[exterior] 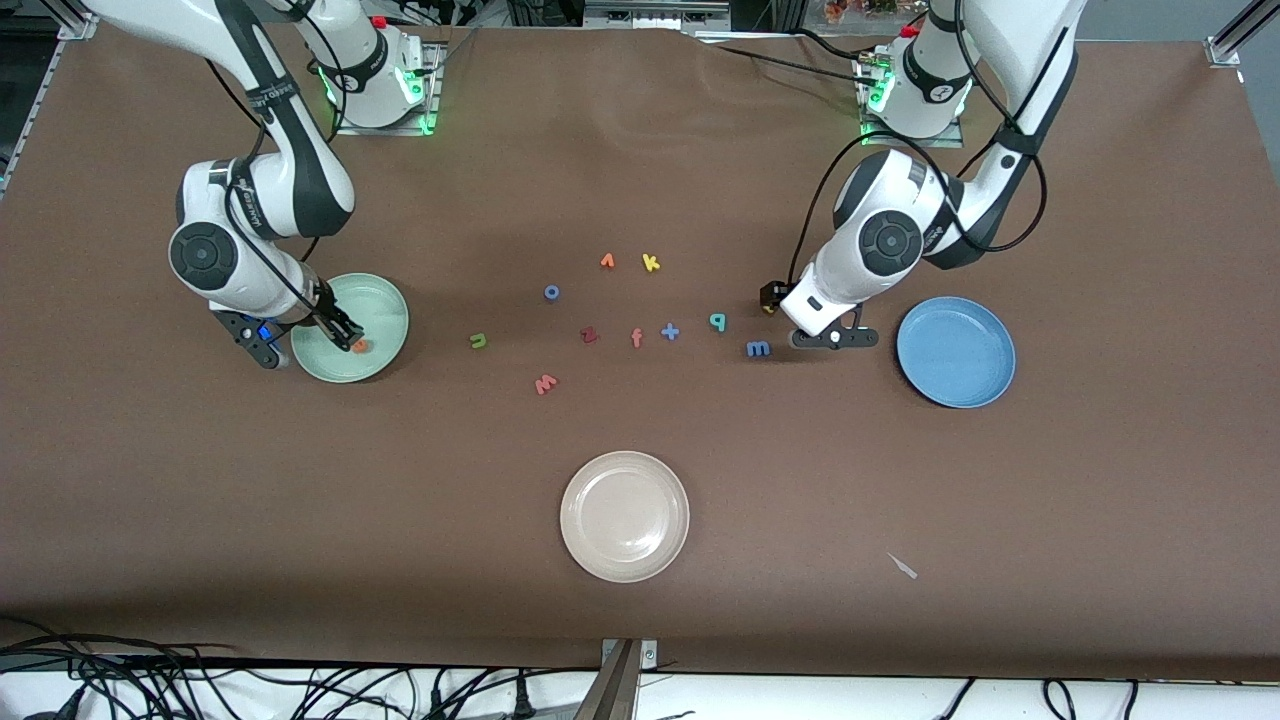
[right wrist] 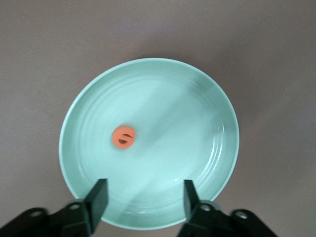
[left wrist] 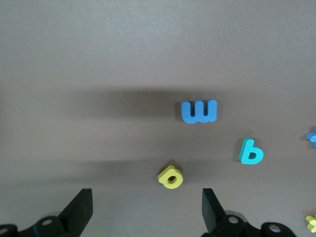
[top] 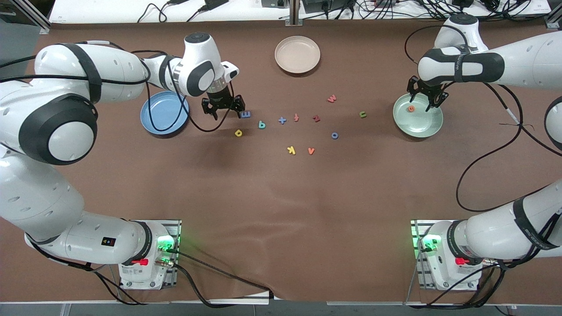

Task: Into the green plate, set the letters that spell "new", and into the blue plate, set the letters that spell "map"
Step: 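Grasp the green letter with the right gripper while the left grasps yellow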

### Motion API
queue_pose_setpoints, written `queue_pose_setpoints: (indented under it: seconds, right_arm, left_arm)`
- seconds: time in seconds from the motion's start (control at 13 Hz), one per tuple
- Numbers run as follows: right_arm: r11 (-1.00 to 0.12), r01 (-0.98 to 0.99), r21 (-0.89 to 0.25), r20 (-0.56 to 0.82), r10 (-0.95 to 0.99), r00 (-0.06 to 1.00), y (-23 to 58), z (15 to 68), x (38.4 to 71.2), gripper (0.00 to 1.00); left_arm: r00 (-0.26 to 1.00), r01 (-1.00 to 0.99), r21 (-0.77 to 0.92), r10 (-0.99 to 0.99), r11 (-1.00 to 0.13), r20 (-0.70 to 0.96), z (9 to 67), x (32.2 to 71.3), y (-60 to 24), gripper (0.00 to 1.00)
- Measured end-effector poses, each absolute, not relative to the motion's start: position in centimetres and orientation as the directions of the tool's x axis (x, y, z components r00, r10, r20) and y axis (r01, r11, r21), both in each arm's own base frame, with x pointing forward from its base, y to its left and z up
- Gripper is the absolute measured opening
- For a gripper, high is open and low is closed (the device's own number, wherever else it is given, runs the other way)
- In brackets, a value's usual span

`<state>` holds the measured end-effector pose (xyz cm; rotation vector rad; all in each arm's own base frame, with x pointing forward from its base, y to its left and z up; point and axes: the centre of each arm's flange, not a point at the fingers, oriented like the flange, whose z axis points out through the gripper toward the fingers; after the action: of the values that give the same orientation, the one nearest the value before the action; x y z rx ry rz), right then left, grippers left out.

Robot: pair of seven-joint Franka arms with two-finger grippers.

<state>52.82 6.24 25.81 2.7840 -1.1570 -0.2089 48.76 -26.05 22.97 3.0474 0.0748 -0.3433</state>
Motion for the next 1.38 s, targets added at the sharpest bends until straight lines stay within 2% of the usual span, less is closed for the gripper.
queue_pose_setpoints:
  seconds: [0.15,0.46,0.54,1.0,1.07,1.15,1.23,1.3,1.38]
  right_arm:
    - [-0.720,-0.680,0.140,-0.095,-0.693,0.715,8.3,26.9,52.5,0.94]
    - [-0.779,-0.625,0.044,-0.093,-0.627,0.774,15.4,27.7,51.7,0.94]
    - [-0.772,-0.636,0.018,-0.084,-0.635,0.768,16.9,27.5,51.5,0.94]
    - [-0.615,-0.785,-0.078,-0.080,-0.781,0.620,23.5,22.2,50.2,0.91]
    - [-0.606,-0.790,-0.094,-0.084,-0.786,0.613,23.8,20.9,50.2,0.89]
    - [-0.601,-0.793,-0.100,-0.089,-0.788,0.609,23.8,19.7,50.2,0.88]
    - [-0.597,-0.796,-0.100,-0.091,-0.791,0.605,23.7,18.9,50.2,0.88]
    - [-0.595,-0.798,-0.099,-0.091,-0.793,0.602,23.4,18.5,50.2,0.85]
    - [-0.595,-0.798,-0.096,-0.088,-0.793,0.602,23.2,18.4,50.3,0.85]
  left_arm:
    - [0.972,0.056,0.068,0.038,-0.996,-0.232,21.5,48.0,-27.3,0.95]
    - [0.967,0.068,0.069,0.049,-0.995,-0.250,18.2,47.0,-28.4,0.92]
    - [0.965,0.070,0.067,0.051,-0.995,-0.255,17.9,47.0,-28.4,0.83]
    - [0.959,0.071,0.058,0.052,-0.996,-0.280,16.5,46.5,-28.2,0.68]
    - [0.958,0.070,0.057,0.051,-0.996,-0.281,16.5,46.5,-28.2,0.59]
    - [0.958,0.070,0.057,0.051,-0.996,-0.281,16.5,46.5,-28.2,0.59]
    - [0.958,0.070,0.056,0.051,-0.996,-0.280,16.5,46.5,-28.2,0.53]
    - [0.959,0.070,0.057,0.051,-0.996,-0.279,16.6,46.5,-28.2,0.41]
    - [0.960,0.066,0.057,0.048,-0.996,-0.276,16.8,46.5,-28.3,0.34]
